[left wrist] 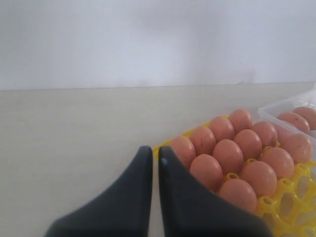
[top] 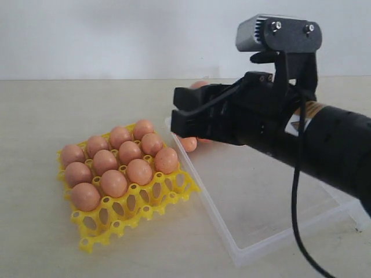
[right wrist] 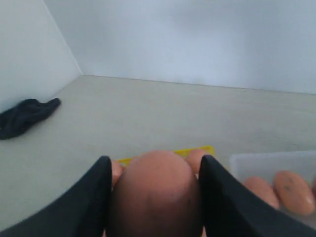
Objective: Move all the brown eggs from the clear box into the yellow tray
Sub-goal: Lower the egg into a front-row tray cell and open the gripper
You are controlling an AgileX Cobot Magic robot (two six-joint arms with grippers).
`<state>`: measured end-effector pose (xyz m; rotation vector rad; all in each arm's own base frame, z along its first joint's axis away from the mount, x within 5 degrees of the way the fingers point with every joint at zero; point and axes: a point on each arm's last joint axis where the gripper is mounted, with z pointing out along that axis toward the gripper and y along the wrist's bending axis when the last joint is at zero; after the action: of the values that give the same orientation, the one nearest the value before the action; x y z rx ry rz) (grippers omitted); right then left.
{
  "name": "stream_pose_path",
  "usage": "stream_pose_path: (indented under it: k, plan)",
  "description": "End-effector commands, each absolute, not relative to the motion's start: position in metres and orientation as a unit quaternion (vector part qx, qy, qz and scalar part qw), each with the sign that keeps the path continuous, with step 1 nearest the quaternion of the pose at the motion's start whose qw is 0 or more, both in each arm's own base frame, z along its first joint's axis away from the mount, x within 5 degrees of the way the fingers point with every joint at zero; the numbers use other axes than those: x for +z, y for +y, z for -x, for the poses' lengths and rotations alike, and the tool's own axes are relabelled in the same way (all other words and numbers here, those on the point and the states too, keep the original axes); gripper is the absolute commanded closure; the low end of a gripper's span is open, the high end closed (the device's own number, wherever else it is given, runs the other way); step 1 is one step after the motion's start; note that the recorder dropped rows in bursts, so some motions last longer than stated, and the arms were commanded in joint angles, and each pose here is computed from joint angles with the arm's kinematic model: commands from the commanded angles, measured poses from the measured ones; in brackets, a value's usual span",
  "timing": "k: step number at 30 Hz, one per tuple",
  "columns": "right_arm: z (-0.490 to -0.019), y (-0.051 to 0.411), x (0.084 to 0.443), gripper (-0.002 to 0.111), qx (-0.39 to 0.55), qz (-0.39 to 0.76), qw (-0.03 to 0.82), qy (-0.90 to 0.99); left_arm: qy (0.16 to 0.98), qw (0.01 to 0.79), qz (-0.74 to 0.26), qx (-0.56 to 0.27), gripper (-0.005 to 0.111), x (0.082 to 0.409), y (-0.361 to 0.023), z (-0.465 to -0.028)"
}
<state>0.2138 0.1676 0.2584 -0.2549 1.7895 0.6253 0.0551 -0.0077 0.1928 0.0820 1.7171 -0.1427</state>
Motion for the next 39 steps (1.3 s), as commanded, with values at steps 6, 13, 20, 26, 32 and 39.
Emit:
stream_pose_path:
  k: [6,13,20,26,32,39]
  plan:
    - [-0.214,0.217,0.254,0.108,0.463,0.078,0.602,0.646,0.754,0.653,-0.034,-0.064,0.103,0.193,-0.008,-0.055]
    - [-0.219,0.263,0.220,0.108,0.502,0.230,0.553,0.624,0.754,0.653,-0.034,-0.064,0.103,0.193,-0.008,-0.055]
    - [-0.251,0.295,0.195,0.108,0.442,0.266,0.507,0.691,0.754,0.653,-0.034,-0.064,0.103,0.193,-0.008,-0.055]
    - [-0.263,0.300,0.159,0.108,0.364,0.278,0.433,0.777,0.754,0.653,-0.034,-0.064,0.103,0.193,-0.008,-0.055]
    - [-0.266,0.302,0.144,0.108,0.355,0.270,0.418,0.792,0.754,0.653,-0.034,-0.064,0.103,0.193,-0.008,-0.055]
    - [-0.267,0.303,0.127,0.108,0.355,0.271,0.406,0.797,0.754,0.653,-0.034,-0.064,0.103,0.193,-0.008,-0.055]
